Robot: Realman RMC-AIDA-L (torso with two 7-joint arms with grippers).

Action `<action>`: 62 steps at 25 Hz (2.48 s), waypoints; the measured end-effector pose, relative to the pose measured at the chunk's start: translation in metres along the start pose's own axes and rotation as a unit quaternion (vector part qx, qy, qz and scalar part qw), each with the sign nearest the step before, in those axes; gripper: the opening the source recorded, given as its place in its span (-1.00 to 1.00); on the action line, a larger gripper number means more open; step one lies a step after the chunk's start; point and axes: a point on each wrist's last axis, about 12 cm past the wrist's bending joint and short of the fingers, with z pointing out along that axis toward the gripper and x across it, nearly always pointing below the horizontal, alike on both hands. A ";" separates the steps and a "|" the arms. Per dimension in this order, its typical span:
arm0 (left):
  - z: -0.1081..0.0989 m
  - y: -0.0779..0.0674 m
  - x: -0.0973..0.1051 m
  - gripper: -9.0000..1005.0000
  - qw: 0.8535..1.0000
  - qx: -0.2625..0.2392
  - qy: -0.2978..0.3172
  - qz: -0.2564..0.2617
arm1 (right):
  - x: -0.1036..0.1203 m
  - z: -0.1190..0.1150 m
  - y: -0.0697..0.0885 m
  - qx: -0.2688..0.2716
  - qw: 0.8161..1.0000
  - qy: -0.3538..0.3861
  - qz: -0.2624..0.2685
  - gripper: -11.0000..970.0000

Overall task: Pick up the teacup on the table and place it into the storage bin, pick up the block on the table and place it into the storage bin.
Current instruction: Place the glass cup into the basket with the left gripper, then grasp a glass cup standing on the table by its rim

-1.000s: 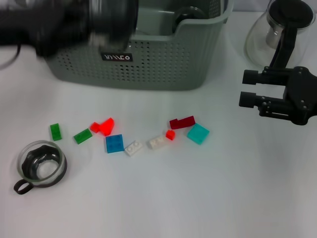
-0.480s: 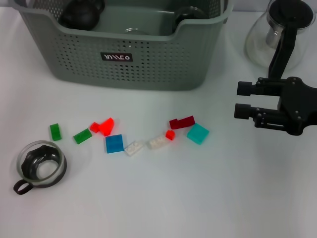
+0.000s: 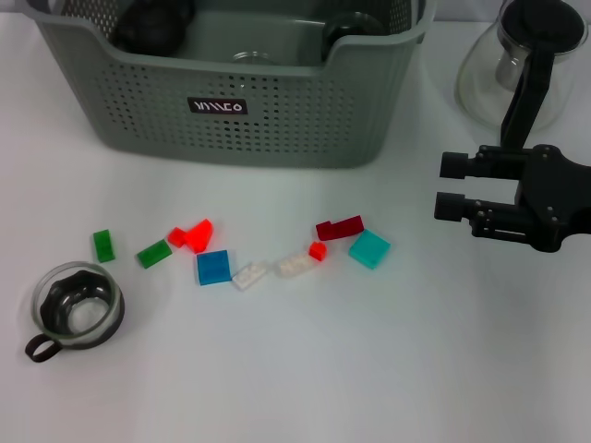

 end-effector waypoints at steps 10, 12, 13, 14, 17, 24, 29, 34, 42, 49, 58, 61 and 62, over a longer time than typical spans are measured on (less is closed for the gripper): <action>0.027 -0.016 0.012 -0.89 0.997 -0.017 0.058 0.037 | 0.001 0.000 -0.001 0.003 1.000 -0.002 0.001 0.27; 0.027 -0.015 0.013 -0.89 0.997 -0.020 0.062 0.031 | 0.001 0.000 -0.001 0.003 1.000 -0.003 0.001 0.27; 0.027 -0.015 0.013 -0.89 0.997 -0.022 0.063 0.029 | 0.001 0.000 -0.001 0.004 1.000 -0.003 0.001 0.27; 0.027 -0.014 0.014 -0.89 0.997 -0.025 0.065 0.028 | 0.001 0.000 -0.001 0.005 1.000 -0.003 0.002 0.27; 0.028 -0.014 0.017 -0.88 0.996 -0.029 0.075 0.033 | 0.001 -0.001 -0.002 0.008 1.000 -0.004 0.002 0.27; 0.033 -0.018 0.018 -0.88 0.994 -0.040 0.095 0.043 | 0.002 -0.001 -0.002 0.011 1.000 -0.005 0.004 0.27; 0.038 -0.023 0.017 -0.88 0.992 -0.034 0.111 0.049 | 0.003 0.000 -0.002 0.010 1.000 -0.005 0.005 0.27; 0.039 -0.024 0.016 -0.87 0.991 -0.034 0.117 0.047 | 0.004 0.000 -0.002 0.010 1.000 -0.006 0.003 0.27; 0.037 -0.023 0.010 -0.51 0.991 -0.042 0.123 0.029 | 0.004 0.000 -0.002 0.009 1.000 -0.005 0.003 0.27; 0.012 -0.022 -0.001 0.06 0.996 -0.029 0.084 0.014 | 0.004 -0.002 -0.001 0.011 1.000 -0.005 0.003 0.27; -0.046 -0.008 0.006 0.23 0.995 0.054 -0.072 -0.049 | 0.004 -0.002 -0.002 0.010 1.000 -0.005 0.003 0.27; -0.064 0.000 0.025 0.23 0.981 0.107 -0.145 -0.077 | 0.004 -0.002 -0.001 0.008 1.000 -0.005 0.003 0.27; -0.071 0.002 0.034 0.23 0.972 0.128 -0.176 -0.088 | 0.004 -0.001 -0.001 0.008 1.000 -0.005 0.003 0.27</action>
